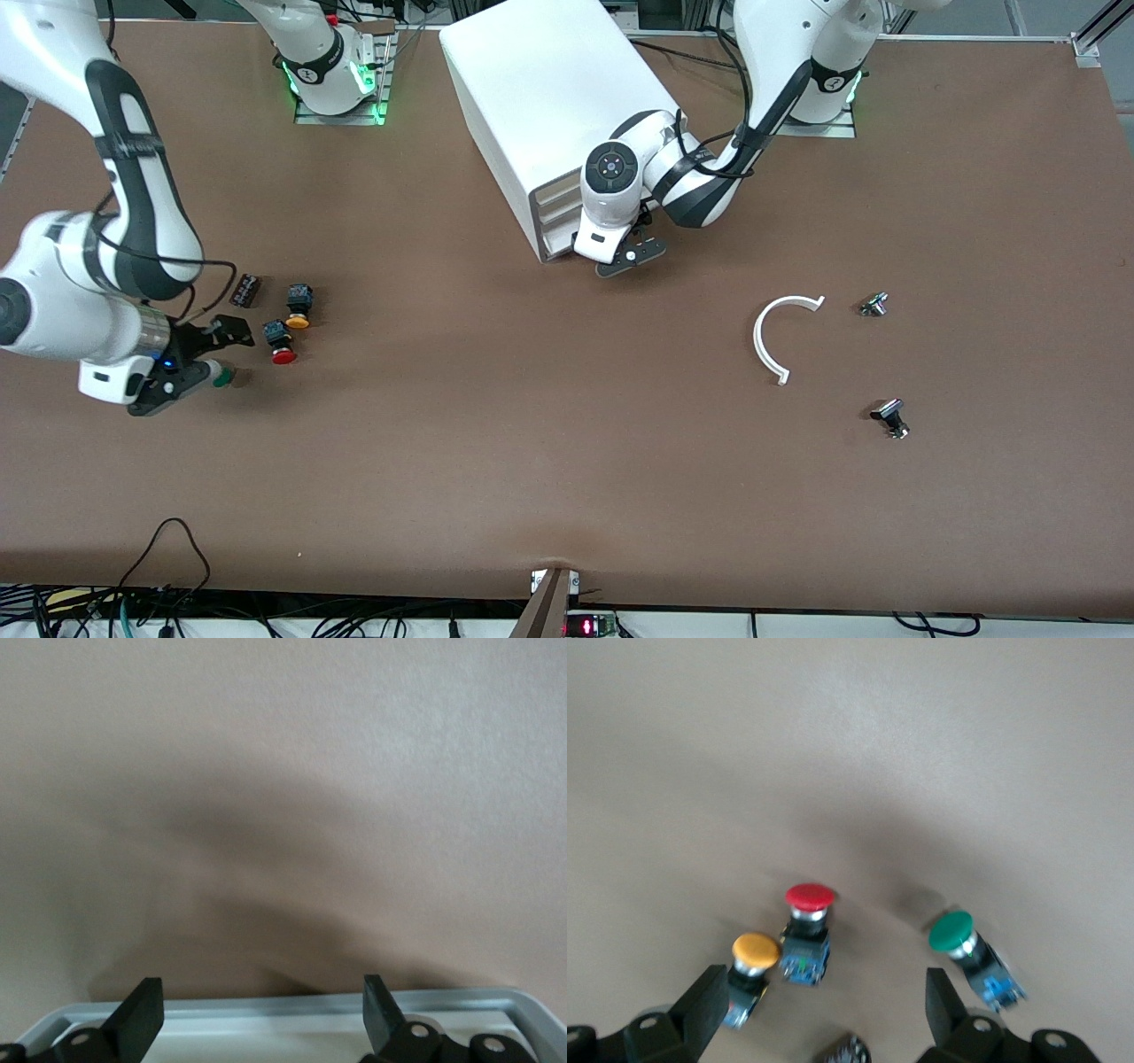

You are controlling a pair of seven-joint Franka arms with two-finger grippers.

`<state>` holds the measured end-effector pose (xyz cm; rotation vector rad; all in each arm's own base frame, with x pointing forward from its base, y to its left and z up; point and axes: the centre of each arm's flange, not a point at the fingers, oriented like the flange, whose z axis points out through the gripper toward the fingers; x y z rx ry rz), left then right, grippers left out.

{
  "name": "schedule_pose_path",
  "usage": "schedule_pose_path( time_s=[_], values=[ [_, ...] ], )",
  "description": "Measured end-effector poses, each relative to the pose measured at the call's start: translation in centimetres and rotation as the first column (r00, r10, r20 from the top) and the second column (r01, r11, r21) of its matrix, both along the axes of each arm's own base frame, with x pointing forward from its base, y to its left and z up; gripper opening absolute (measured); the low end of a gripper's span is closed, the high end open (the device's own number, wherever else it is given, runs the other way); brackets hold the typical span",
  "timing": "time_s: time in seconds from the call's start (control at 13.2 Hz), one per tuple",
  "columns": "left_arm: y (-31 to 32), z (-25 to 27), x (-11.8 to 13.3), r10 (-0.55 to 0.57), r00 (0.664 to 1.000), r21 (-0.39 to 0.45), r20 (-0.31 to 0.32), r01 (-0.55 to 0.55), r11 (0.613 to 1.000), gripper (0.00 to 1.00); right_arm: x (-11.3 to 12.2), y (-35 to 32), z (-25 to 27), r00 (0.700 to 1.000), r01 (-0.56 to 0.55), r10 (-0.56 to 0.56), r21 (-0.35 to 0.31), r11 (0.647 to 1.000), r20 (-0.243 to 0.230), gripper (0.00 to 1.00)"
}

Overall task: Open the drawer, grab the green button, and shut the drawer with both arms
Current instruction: 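Release the green button beside the red buttons with the right gripper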

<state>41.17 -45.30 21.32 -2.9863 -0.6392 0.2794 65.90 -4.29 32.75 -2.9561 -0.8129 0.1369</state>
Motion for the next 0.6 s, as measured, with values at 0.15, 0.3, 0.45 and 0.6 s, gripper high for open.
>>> schedule_pose_path(
  time_s=[0.15, 0.3, 0.45, 0.6],
  values=[
    [-0.4, 0.0, -0.5, -0.007, 1.0, -0.003, -0.004, 0.007, 1.0, 0.99, -0.7, 0.1, 4.0, 1.0, -0.001, 0.001, -0.006, 1.0, 0.01, 0.99],
    [-0.6, 0.1, -0.7, -0.01, 1.0, -0.004, -0.005, 0.01, 1.0, 0.99, -1.8, 0.2, 8.6, 0.999, 0.001, -0.001, -0.013, 1.0, 0.032, 0.99],
    [-0.9, 0.1, -1.1, -0.012, 1.0, -0.007, -0.007, 0.012, 1.0, 0.99, -3.2, 0.4, 13.3, 0.998, 0.027, -0.025, -0.022, 0.999, 0.057, 0.99],
    [-1.0, 0.2, -1.2, -0.004, 1.0, -0.006, -0.007, 0.004, 1.0, 0.99, -4.9, 1.4, 17.7, 0.996, 0.039, -0.037, -0.028, 0.999, 0.075, 0.99]
  ],
)
